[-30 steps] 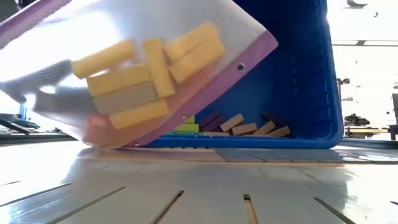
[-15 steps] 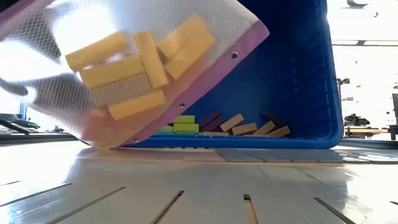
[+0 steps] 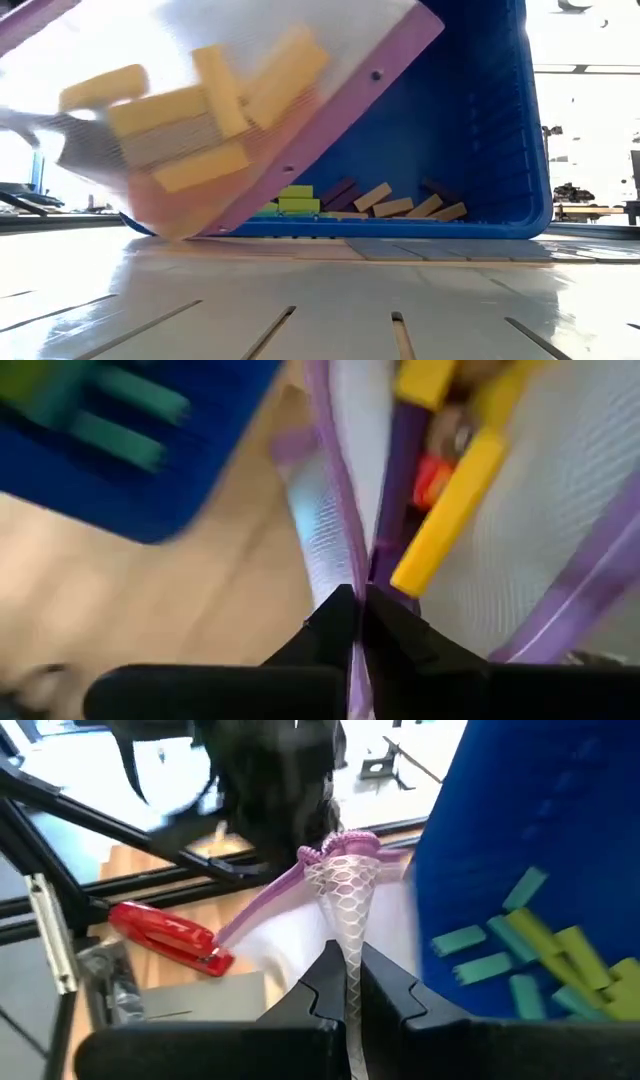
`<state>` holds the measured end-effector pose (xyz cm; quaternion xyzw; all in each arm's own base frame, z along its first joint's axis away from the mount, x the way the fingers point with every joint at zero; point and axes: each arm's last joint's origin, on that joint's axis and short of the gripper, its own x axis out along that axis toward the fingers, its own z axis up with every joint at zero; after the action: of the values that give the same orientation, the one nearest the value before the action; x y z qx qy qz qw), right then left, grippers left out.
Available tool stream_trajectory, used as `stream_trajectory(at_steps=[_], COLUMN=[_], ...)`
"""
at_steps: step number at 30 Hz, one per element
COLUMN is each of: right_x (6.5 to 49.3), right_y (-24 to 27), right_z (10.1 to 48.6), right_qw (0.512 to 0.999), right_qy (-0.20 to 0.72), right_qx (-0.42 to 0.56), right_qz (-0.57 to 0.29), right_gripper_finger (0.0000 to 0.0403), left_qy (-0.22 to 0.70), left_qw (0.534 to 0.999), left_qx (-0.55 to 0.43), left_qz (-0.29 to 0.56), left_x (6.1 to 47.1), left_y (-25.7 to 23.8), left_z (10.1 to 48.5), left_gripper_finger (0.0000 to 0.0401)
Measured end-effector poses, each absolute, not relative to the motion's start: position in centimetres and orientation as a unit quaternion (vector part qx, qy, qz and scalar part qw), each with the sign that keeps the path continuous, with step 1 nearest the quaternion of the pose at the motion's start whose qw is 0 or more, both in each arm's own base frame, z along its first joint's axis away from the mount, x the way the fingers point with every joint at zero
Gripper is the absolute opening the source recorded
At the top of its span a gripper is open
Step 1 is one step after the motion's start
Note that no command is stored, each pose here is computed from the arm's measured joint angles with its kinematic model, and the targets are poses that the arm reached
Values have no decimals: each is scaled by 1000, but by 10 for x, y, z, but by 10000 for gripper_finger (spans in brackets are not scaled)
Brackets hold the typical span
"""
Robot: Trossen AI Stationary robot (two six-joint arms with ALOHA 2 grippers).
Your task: Sort blocks
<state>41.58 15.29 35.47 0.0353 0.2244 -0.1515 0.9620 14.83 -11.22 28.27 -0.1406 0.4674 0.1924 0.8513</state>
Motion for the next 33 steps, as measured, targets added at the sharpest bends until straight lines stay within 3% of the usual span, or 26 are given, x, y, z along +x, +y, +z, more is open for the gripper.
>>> stream_trajectory(at_steps=[5,11,19,26,33], right_x=[435,445,450,452,452], right_y=[138,122,95,73,53], right_z=[334,322,323,321,329], right_qw=[955,950,947,939,935], right_qy=[257,271,281,300,297], right_qx=[61,75,55,65,101], right_qz=[-133,-139,-146,-153,-166], right_gripper_finger=[0,0,0,0,0], left_qy=[470,513,468,453,472], left_qw=[853,828,849,862,879], left_qx=[-91,-47,-169,-182,17], left_qz=[207,221,174,134,61], left_x=[138,121,103,110,114], left_y=[-97,-78,-73,-100,-131], left_z=[323,324,327,299,257], left_gripper_finger=[0,0,9,75,155])
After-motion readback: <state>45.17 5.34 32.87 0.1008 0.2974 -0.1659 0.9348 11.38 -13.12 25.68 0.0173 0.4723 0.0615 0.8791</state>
